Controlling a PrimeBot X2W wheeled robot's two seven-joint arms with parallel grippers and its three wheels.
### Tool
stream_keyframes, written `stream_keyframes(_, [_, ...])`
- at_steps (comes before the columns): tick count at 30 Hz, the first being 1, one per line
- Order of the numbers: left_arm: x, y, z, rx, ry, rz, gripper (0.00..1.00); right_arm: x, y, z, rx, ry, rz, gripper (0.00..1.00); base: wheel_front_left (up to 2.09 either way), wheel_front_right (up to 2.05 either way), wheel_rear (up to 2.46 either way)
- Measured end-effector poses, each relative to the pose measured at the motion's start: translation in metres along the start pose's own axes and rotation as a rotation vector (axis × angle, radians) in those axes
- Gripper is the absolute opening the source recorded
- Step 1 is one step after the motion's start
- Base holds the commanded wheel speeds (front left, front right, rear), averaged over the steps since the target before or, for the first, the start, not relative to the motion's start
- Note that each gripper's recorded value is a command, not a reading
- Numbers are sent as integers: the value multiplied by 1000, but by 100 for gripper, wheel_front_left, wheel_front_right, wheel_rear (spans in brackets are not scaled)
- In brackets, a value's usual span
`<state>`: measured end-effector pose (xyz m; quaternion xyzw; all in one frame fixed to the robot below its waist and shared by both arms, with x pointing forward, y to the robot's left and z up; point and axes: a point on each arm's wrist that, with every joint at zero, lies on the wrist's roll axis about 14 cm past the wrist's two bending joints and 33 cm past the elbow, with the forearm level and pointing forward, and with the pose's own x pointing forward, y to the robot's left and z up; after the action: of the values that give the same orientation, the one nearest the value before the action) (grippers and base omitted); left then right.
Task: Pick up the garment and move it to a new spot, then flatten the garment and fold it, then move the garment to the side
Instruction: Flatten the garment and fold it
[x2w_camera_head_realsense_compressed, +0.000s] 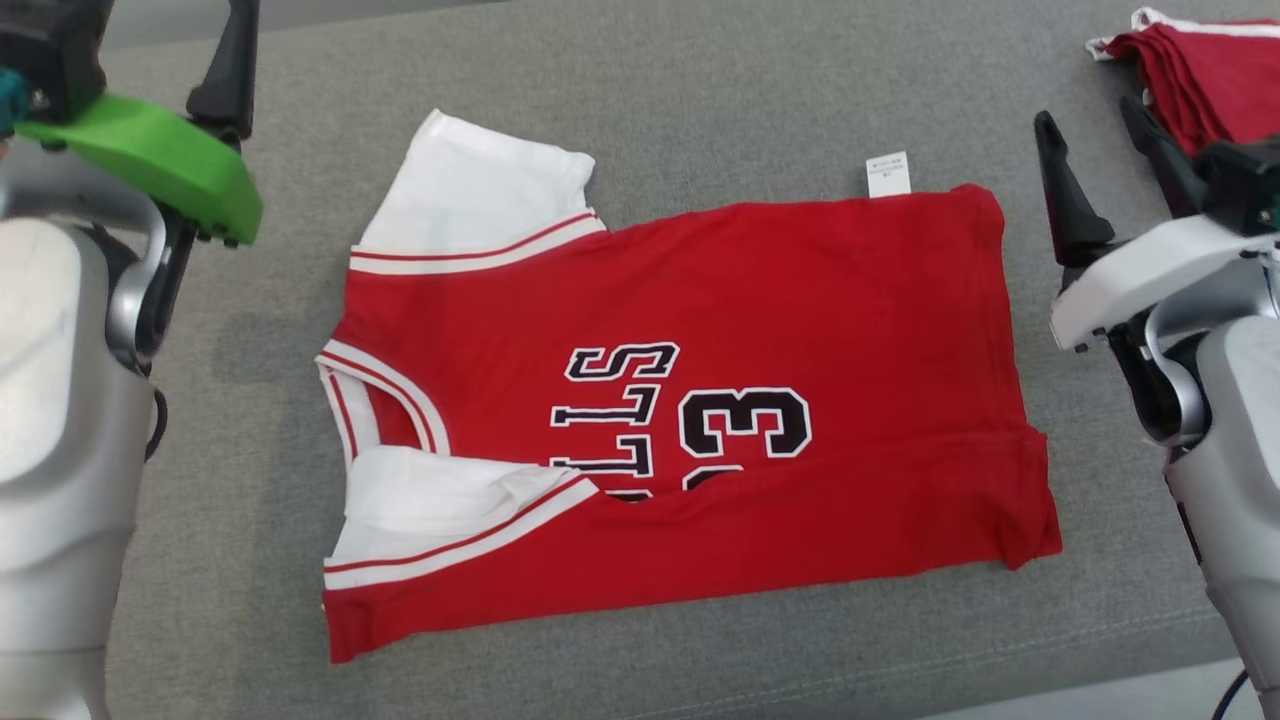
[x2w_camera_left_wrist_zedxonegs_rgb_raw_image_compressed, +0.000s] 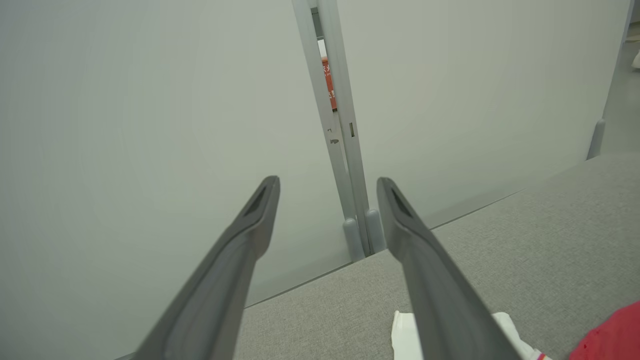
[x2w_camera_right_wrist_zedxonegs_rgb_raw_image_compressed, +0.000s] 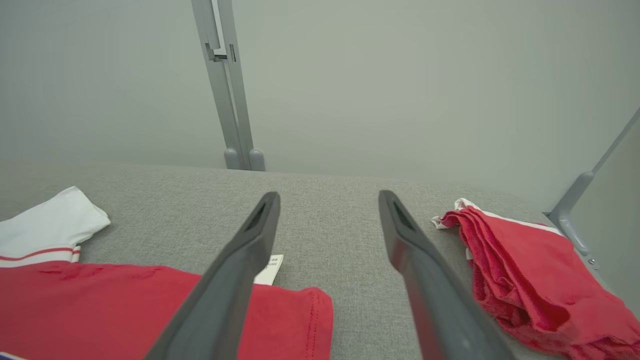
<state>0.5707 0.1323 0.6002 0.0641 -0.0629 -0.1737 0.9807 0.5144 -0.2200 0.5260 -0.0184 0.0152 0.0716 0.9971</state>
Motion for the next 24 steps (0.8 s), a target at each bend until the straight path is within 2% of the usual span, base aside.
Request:
stream_keyframes(5, [40,-17,-48,-28,135,-65,100,19,-1,-43,21,142,9,100,0,0,0])
stream_keyframes(7, [53,-35,-69,-28,195,-122,100,23,-1,-62,26,208,12,100,0,0,0])
stream_keyframes(10, [66,-54,-99,-57,274,-179,100,28,1,-82,39,264,20,100,0,0,0])
stream_keyframes(14, [76,-62,-143,-70,385,-209,100,27,2,-112,53,342,26,100,0,0,0])
stream_keyframes(24, [72,-82,-225,-97,607,-252,100,25,6,-140,72,403,36,100,0,0,0])
